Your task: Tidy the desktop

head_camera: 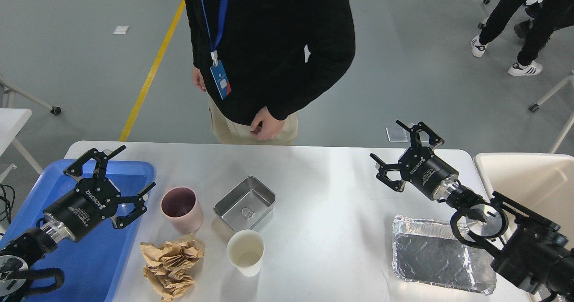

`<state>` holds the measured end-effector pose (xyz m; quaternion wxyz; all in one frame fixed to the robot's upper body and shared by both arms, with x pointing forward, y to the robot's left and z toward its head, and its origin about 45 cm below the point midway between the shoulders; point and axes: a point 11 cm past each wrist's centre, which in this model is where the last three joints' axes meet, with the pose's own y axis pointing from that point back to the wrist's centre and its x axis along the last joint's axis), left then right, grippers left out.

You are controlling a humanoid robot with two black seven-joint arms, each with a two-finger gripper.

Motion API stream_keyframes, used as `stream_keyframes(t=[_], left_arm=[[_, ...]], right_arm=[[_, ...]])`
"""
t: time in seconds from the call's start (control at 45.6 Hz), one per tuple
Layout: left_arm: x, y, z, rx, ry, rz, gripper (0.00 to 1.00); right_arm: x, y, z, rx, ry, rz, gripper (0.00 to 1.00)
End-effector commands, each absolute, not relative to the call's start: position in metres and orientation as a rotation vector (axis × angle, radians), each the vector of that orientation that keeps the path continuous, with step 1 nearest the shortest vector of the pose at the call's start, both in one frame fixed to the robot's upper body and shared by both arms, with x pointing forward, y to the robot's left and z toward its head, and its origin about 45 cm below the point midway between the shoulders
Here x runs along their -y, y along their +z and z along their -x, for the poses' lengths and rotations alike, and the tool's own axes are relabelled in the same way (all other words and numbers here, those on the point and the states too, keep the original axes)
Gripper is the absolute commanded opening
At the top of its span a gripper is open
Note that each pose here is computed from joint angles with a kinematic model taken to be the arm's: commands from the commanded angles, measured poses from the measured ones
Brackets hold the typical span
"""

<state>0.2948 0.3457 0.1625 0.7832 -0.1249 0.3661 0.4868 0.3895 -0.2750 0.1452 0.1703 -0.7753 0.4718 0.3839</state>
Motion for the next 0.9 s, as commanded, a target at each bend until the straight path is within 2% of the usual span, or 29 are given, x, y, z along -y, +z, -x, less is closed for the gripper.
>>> stream_keyframes(t=[0.0, 0.482, 0.877], left_arm=[[-0.349, 0.163, -0.296, -0.789, 1.063, 0.27, 0.97], [-0.357, 0.168, -0.298, -0.775, 1.089, 0.293, 0.97], [-0.369, 0.163, -0.302, -0.813, 1.213, 0.319, 0.97]], right_arm=[[0.275, 0.145, -0.389, -1.341, 1.092, 2.202, 1.0], [0.274, 0.144, -0.389, -1.339, 1.096, 2.203, 1.0], [0.275, 0.142, -0.387, -1.347, 1.091, 2.223, 1.0]])
